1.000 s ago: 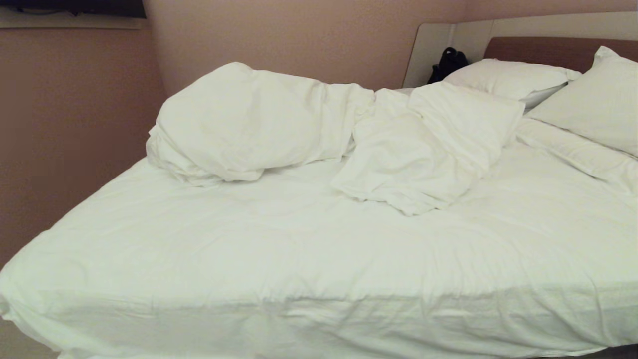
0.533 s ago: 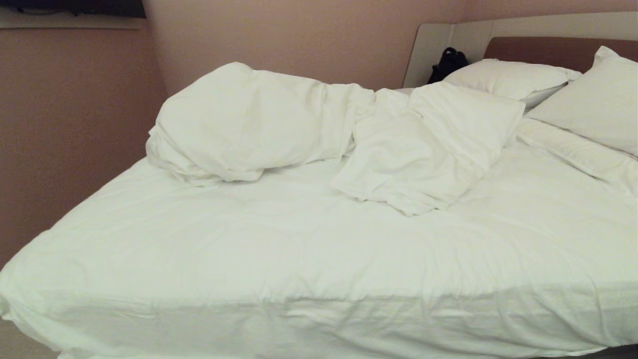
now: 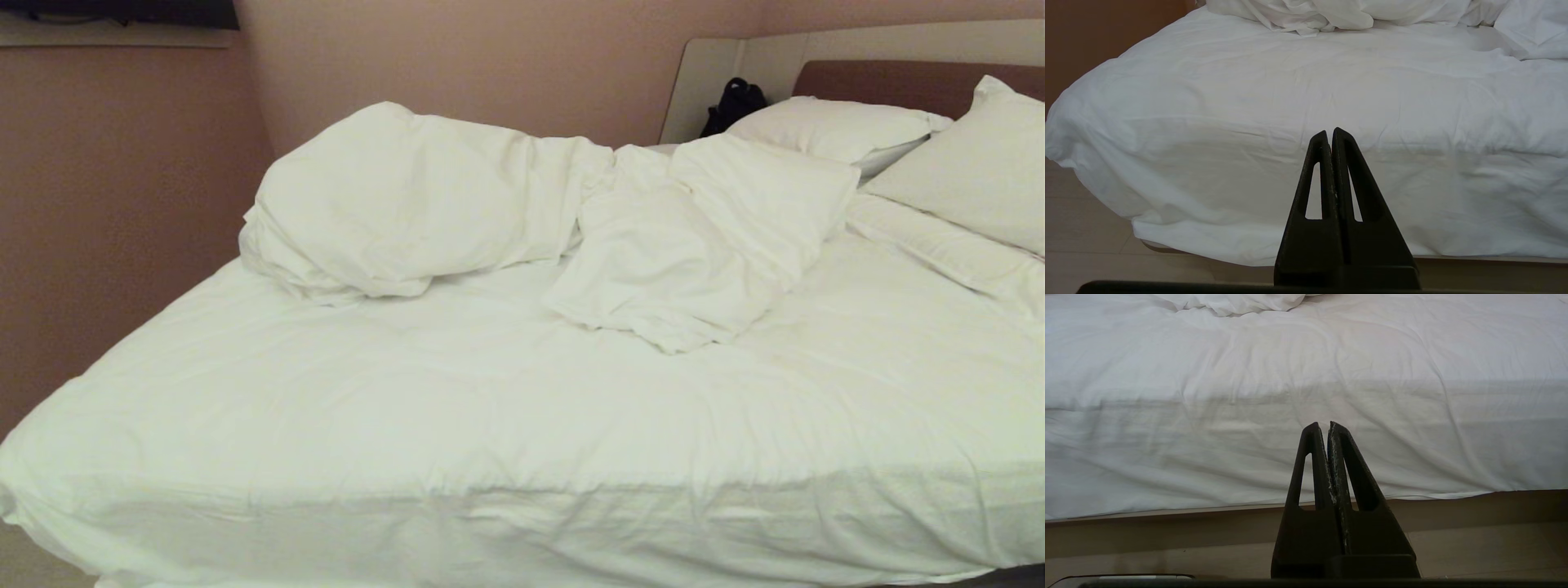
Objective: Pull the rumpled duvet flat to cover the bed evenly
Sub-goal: Hold the folded corner of the quilt
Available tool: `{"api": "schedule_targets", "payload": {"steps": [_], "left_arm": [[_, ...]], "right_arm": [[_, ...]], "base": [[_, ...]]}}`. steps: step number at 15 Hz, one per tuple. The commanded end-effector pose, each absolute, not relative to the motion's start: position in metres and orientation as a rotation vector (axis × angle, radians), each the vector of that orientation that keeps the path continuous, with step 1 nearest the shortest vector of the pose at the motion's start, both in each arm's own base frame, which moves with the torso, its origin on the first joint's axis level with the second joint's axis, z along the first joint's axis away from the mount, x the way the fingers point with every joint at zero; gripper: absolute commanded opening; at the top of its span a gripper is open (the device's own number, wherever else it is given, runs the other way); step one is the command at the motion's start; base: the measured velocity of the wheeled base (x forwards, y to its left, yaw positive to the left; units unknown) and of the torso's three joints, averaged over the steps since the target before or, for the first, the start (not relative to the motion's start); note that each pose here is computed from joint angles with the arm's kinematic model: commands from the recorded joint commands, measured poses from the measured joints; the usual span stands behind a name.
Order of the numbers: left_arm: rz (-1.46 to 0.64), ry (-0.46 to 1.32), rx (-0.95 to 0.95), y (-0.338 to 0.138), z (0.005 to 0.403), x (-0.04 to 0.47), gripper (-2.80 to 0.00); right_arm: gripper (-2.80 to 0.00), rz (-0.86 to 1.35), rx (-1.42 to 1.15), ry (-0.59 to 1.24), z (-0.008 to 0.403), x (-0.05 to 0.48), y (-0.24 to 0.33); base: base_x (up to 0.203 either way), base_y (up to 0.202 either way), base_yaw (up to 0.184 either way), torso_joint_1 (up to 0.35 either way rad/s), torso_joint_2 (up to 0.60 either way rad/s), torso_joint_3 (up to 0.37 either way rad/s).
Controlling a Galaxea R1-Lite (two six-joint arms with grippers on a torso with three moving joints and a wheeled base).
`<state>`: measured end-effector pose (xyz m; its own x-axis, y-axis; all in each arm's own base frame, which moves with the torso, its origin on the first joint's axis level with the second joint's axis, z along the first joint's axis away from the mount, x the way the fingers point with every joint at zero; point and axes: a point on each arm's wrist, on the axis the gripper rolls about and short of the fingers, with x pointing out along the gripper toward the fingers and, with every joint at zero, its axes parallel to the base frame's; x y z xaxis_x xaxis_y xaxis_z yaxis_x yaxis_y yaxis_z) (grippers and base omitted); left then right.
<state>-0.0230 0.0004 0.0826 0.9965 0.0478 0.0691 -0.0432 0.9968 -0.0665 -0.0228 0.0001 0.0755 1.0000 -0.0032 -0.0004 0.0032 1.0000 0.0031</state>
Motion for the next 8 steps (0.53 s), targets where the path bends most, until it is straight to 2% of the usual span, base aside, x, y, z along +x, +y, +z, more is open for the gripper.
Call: {"api": "schedule_targets", "payload": {"steps": [1, 5, 8], "left_arm": [[0.047, -0.071, -0.067, 0.0004, 0.0827, -0.0229, -2.8], [0.047, -0.071, -0.067, 0.0004, 0.0827, -0.0229, -2.8], [0.047, -0.071, -0.067, 0.0004, 0.0827, -0.0229, -2.8]], "right_arm": [[-2.8, -0.003, 0.003, 0.0, 0.0755, -0.0228, 0.0001], [-2.8, -0.003, 0.003, 0.0, 0.0755, -0.0228, 0.0001], [-2.8, -0.003, 0.003, 0.0, 0.0755, -0.0228, 0.0001]], "base": [[0.0, 0.0, 0.0, 0.0, 0.0, 0.0], [0.0, -0.013, 0.003, 0.001, 0.0, 0.0], [0.0, -0.157, 0.005, 0.002, 0.0, 0.002]]}}
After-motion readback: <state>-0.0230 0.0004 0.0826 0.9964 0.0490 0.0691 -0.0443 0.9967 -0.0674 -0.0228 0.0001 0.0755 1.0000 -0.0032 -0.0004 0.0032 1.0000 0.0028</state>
